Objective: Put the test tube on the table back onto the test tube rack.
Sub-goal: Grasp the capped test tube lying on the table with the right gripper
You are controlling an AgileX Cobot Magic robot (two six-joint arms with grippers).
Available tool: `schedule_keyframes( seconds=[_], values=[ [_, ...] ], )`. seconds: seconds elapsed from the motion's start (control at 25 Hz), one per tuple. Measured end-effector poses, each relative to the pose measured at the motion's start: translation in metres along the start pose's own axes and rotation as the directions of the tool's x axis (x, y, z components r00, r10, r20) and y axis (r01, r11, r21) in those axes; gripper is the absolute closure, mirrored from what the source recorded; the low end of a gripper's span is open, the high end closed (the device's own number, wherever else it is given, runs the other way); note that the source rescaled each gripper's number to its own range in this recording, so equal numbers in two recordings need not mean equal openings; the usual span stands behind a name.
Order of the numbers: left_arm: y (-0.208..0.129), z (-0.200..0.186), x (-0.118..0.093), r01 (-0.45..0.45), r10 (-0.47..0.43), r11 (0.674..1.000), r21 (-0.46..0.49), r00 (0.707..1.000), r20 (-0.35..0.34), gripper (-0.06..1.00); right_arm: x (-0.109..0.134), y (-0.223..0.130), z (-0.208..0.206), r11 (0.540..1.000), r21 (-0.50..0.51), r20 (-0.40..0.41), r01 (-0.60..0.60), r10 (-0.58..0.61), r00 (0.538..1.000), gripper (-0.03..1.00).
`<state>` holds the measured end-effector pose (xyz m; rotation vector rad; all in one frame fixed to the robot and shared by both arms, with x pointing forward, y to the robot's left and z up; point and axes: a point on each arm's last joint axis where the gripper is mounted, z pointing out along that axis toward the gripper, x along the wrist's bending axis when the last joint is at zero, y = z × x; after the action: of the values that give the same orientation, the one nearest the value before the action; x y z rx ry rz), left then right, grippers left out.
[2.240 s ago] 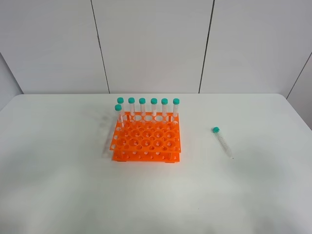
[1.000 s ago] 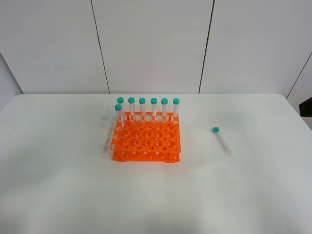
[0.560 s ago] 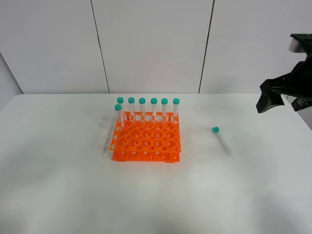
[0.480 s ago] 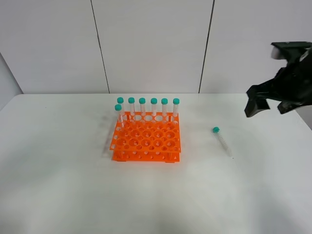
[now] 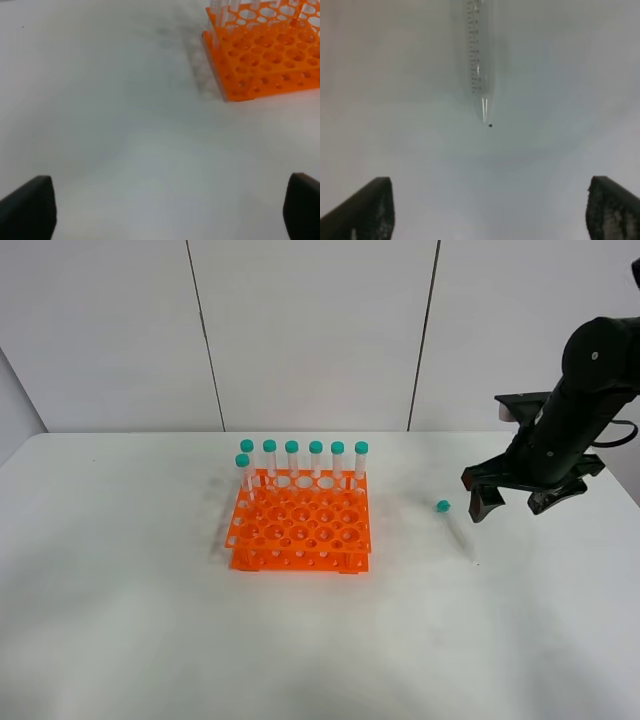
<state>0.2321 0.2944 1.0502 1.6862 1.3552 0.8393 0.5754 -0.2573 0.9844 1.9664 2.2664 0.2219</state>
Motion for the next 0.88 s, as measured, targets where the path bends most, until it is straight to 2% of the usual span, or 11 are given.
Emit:
schedule_keyframes(
  seconds=[0.24, 0.64, 0.88],
  values=[
    [0.000, 0.000, 0.000, 0.000, 0.000, 1.000, 0.000, 1.000, 0.000, -0.05, 0.000, 0.004, 0.023, 1.000, 0.030, -0.001, 0.001, -0.001, 1.000, 0.07],
    [0.000, 0.000, 0.000, 0.000, 0.000, 1.000, 0.000, 1.000, 0.000, -0.05, 0.000, 0.014, 0.056, 1.000, -0.012, 0.000, 0.006, -0.006, 1.000, 0.08],
    [0.000, 0.000, 0.000, 0.000, 0.000, 1.000, 0.000, 1.000, 0.000, -0.05, 0.000, 0.013, 0.074, 0.999, 0.026, -0.005, 0.020, -0.020, 1.000, 0.08]
  ],
)
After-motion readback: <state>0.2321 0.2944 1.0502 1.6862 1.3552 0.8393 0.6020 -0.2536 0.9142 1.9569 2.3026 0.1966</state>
